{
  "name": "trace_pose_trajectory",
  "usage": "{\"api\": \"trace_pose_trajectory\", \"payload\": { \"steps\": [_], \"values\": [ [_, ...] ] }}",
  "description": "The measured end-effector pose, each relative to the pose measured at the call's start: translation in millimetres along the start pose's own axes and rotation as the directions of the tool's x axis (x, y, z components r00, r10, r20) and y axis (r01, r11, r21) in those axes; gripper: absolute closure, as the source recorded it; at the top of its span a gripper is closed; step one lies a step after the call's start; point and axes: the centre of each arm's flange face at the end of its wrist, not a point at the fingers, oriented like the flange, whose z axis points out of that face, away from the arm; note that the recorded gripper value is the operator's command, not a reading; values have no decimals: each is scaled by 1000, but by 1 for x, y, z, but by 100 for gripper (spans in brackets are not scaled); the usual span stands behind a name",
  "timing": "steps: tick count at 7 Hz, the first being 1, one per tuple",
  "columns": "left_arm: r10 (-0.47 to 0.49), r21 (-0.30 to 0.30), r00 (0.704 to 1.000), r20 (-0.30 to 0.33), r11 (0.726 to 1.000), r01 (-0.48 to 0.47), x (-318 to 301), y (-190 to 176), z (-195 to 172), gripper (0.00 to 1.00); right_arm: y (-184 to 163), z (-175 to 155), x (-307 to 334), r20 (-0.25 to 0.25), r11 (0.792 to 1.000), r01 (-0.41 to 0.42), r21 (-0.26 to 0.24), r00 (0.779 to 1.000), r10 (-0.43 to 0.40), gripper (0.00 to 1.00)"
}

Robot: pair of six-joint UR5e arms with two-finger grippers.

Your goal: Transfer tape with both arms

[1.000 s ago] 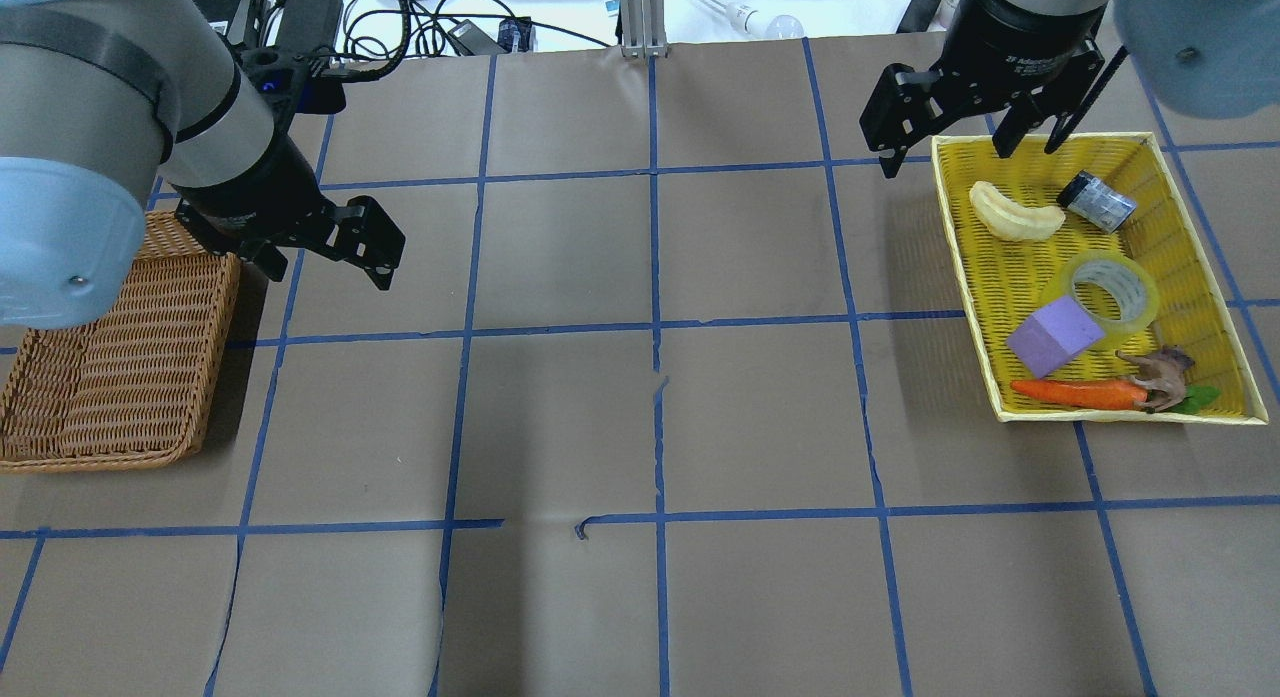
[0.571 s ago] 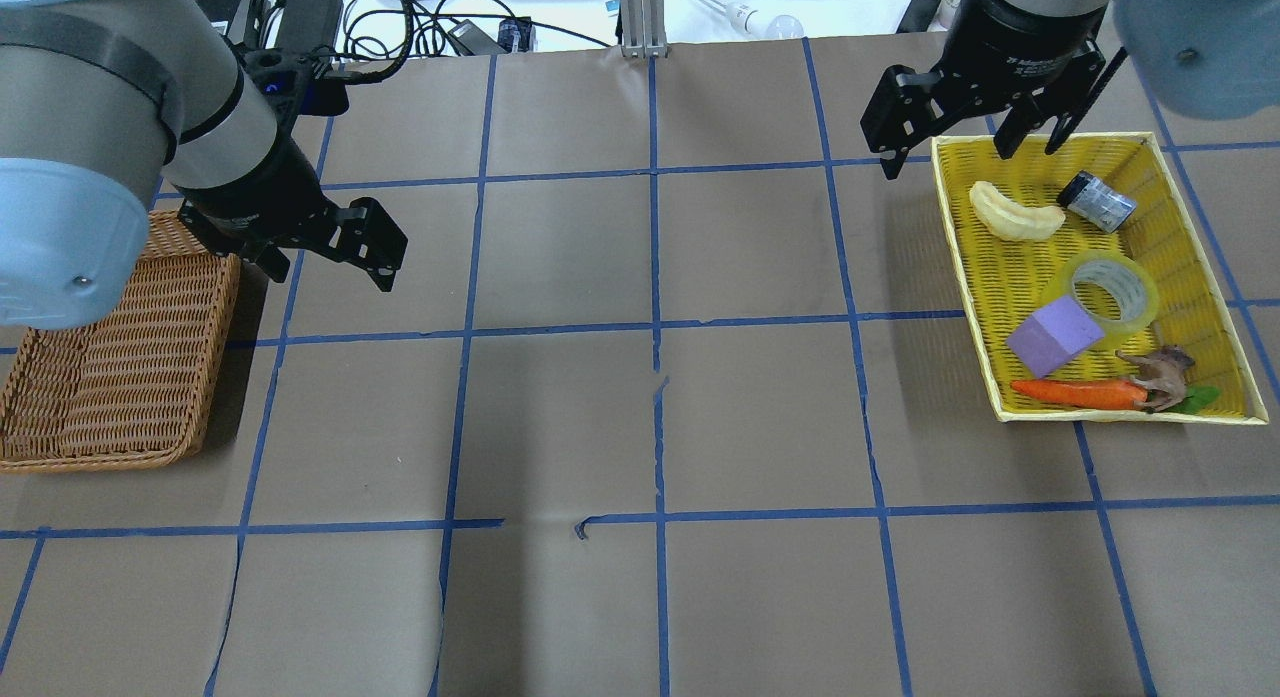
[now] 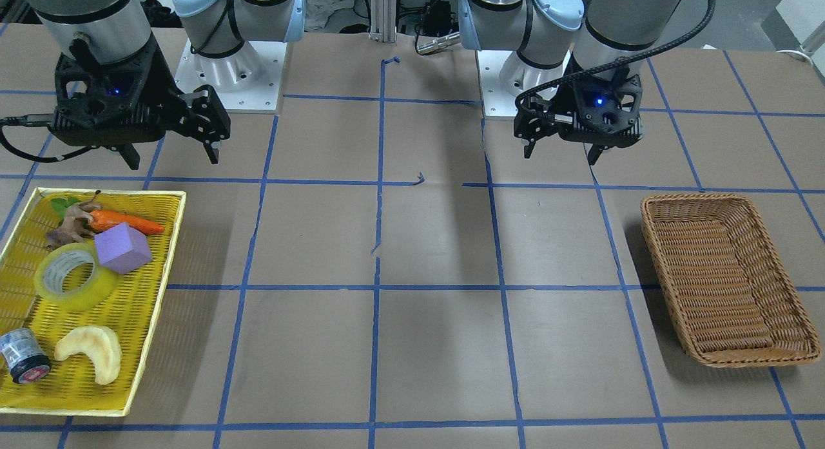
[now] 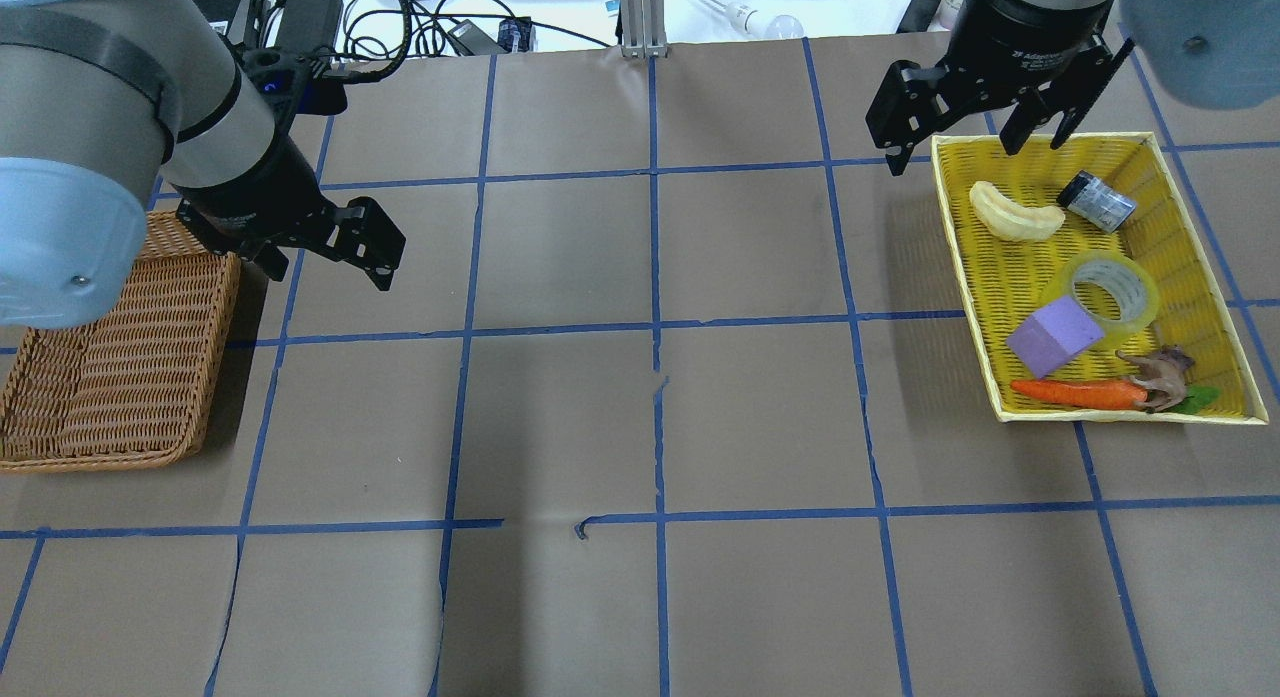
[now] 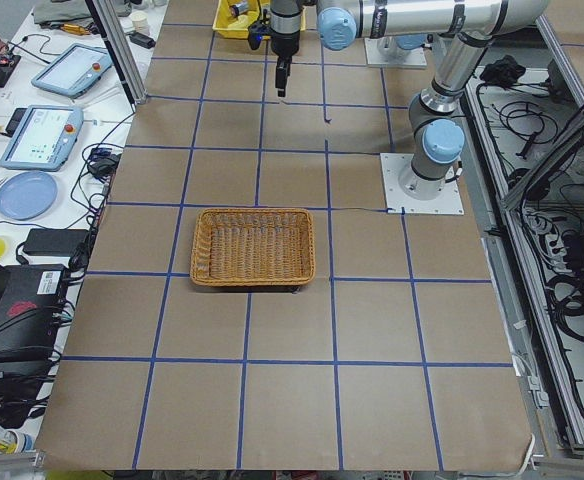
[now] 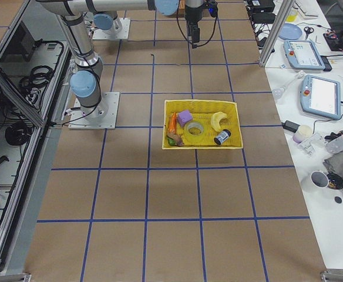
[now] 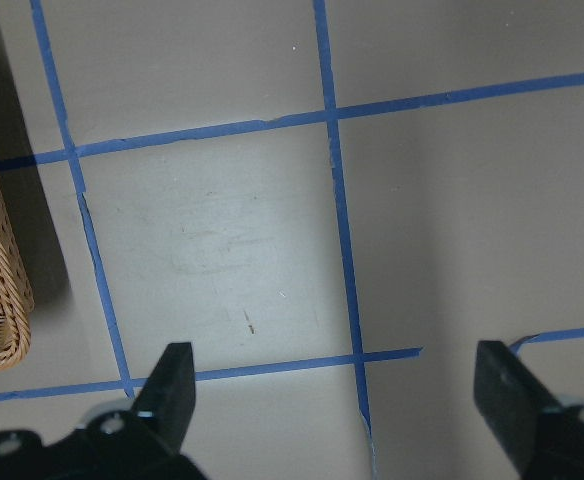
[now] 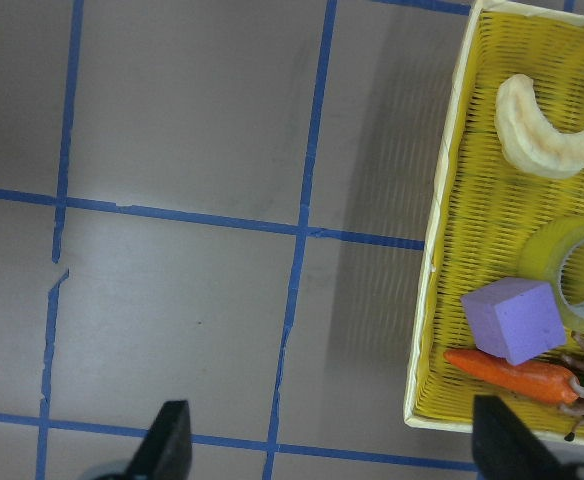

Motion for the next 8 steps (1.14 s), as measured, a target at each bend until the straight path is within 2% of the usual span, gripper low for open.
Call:
{"api": "trace_pose_trajectory", "payload": {
  "steps": [5, 7, 8],
  "values": [
    [3, 3, 1000, 1, 1000, -3, 0, 0, 1, 0, -8, 9, 22, -1, 999, -10, -31, 1000, 10, 0],
    [2, 3, 1000, 0, 1000, -2, -1, -1, 2, 0, -15, 23, 67, 3, 998, 30, -51, 1000, -29, 0],
    [2, 3, 1000, -1, 1000, -2, 0, -1, 2, 0, -20, 35, 107, 9, 994, 98, -55, 995, -98, 0]
  ]
}}
